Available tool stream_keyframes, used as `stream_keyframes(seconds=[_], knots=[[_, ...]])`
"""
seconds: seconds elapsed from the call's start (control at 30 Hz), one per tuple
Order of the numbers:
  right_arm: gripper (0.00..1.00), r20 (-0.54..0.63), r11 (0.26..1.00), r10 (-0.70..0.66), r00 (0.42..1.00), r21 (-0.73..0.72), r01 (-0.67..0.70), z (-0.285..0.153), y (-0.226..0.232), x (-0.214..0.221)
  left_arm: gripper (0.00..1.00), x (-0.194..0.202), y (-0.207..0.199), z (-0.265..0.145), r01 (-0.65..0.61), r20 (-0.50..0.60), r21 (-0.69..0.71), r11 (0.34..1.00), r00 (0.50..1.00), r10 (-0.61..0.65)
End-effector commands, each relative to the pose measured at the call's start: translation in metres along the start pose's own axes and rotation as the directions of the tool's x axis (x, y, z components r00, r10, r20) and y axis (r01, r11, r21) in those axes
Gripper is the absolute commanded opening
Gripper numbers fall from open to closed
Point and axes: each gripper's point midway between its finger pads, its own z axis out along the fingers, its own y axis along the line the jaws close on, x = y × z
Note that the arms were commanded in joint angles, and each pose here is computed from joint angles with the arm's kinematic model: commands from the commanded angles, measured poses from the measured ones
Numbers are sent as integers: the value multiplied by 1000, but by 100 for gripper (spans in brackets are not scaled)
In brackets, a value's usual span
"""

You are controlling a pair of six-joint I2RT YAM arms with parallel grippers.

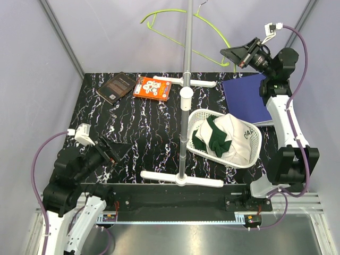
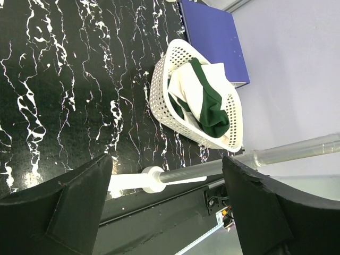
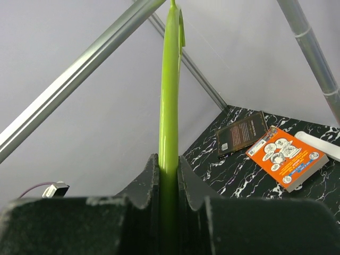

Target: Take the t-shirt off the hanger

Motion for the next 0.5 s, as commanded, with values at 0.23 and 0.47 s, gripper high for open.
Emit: stream_keyframes(seconds=[0.23,0.47], knots=[[0,-62,992,-79,995,-104,72,21,-3,-14,88,-9,-22,-8,-34,10,73,997,999,33],[0,-105,990,-86,991,-116,74,30,-12,-16,88,-8,-21,-6,-30,-3,70,997,1000,30]])
